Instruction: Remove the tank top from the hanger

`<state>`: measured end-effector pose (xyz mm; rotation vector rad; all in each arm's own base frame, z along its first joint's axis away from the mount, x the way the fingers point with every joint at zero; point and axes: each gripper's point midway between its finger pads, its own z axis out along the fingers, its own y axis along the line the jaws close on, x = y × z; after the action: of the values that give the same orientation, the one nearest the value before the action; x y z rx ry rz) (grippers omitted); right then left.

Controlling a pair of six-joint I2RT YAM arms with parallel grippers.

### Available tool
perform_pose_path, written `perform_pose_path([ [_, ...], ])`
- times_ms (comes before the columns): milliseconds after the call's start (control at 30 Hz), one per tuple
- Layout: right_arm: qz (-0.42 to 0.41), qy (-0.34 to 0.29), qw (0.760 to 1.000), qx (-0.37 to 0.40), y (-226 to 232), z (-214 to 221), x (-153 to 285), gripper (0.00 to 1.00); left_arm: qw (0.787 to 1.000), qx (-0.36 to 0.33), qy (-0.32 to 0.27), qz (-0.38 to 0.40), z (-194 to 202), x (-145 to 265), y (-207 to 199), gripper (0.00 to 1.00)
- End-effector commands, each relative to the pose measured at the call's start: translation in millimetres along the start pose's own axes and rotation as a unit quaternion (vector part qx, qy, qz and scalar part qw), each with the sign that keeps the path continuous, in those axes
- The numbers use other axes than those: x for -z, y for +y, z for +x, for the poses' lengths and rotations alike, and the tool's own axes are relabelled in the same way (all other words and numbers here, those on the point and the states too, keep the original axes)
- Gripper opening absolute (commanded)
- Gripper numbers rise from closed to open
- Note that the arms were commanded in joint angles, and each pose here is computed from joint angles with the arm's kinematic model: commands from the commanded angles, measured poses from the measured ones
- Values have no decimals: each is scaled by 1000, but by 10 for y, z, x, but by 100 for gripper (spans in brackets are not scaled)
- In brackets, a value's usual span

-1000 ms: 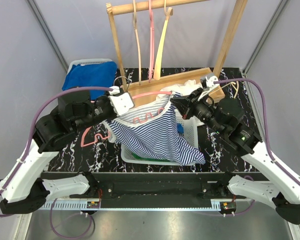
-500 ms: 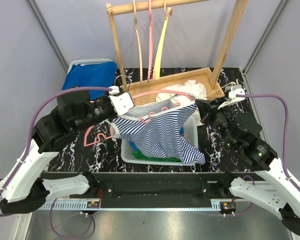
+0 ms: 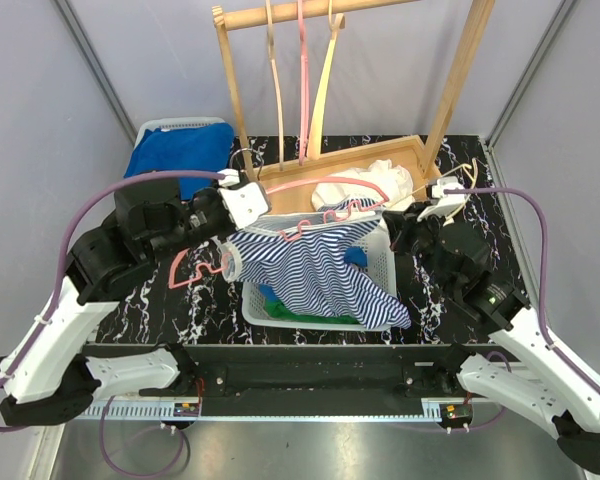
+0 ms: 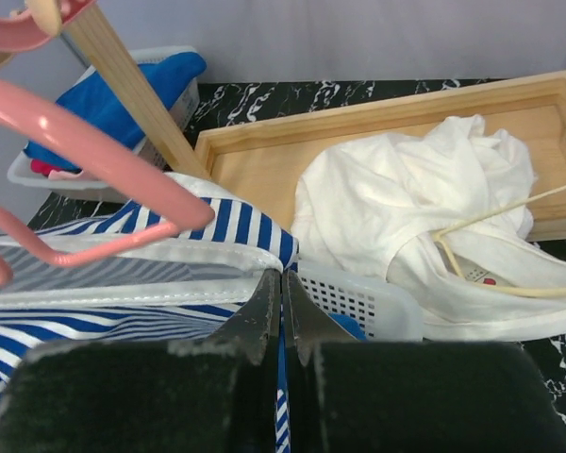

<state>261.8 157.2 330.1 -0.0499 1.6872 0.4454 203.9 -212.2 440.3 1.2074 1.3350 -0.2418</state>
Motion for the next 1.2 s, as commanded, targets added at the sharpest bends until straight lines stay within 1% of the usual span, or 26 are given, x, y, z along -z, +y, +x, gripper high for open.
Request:
perform_pose_path([
  [0, -46, 3, 999, -6, 60, 121, 46, 0, 997, 4, -70, -37, -433, 239, 232, 3],
  [33, -83, 8, 997, -3, 187, 155, 52, 0, 997, 5, -71, -25, -441, 168, 196, 4],
  [67, -144, 21, 989, -5, 401, 200, 101, 0, 997, 7, -73, -19, -459, 134, 180, 4],
  [133, -203, 43, 978, 9, 603, 263, 151, 3, 997, 7, -78, 0, -511, 17, 117, 4],
  [167, -234, 48, 971, 13, 717, 214, 210, 10, 997, 4, -80, 4, -530, -24, 100, 4],
  [233, -243, 65, 967, 43, 724, 234, 254, 22, 996, -8, -84, 19, -597, -139, 52, 4],
  [267, -239, 61, 968, 53, 702, 179, 273, 29, 996, -12, -85, 23, -614, -172, 45, 4],
  [300, -241, 45, 968, 62, 707, 8, 345, 45, 996, -19, -88, 26, -638, -195, 43, 3],
  [333, -236, 48, 967, 84, 655, -12, 399, 50, 995, -24, -88, 35, -644, -248, 19, 4],
  [367, -236, 28, 967, 93, 655, -190, 480, 53, 995, -28, -89, 39, -639, -268, 3, 4],
  [400, -240, 12, 966, 100, 646, -312, 584, 59, 994, -40, -89, 45, -623, -288, -24, 4],
  [433, -242, 12, 964, 111, 621, -351, 670, 61, 993, -45, -92, 50, -621, -295, -47, 4],
  [467, -261, -11, 958, 122, 676, -546, 812, 63, 994, -47, -82, 58, -525, -352, -109, 4],
  [500, -272, -19, 953, 128, 690, -631, 929, 64, 994, -51, -78, 60, -488, -371, -129, 4],
  [533, -282, -7, 949, 140, 688, -611, 1014, 66, 994, -55, -72, 64, -427, -372, -161, 4],
  [567, -306, -17, 941, 144, 759, -761, 1176, 67, 994, -57, -60, 72, -317, -423, -222, 4],
  [600, -318, -6, 936, 149, 793, -763, 1215, 68, 994, -65, -57, 74, -278, -428, -241, 4],
  [633, -338, 21, 927, 161, 813, -663, 1298, 68, 993, -67, -57, 76, -258, -414, -258, 4],
  [667, -345, 14, 923, 167, 836, -768, 1374, 68, 993, -68, -57, 78, -248, -413, -273, 4],
  [733, -349, 22, 920, 179, 852, -767, 1348, 69, 991, -79, -59, 95, -210, -399, -349, 3],
  [800, -348, 18, 919, 187, 875, -791, 1275, 73, 987, -100, -65, 107, -171, -369, -414, 2],
  [867, -363, 17, 911, 197, 947, -772, 1205, 75, 983, -114, -81, 117, -194, -343, -464, 1],
  [933, -394, 44, 896, 199, 1070, -647, 1113, 75, 979, -132, -98, 120, -225, -312, -487, 0],
  [1000, -409, 66, 887, 201, 1143, -540, 1007, 75, 974, -148, -112, 127, -266, -289, -514, 0],
  [1167, -452, 86, 865, 200, 1299, -457, 959, 72, 964, -173, -144, 143, -383, -221, -567, 0],
])
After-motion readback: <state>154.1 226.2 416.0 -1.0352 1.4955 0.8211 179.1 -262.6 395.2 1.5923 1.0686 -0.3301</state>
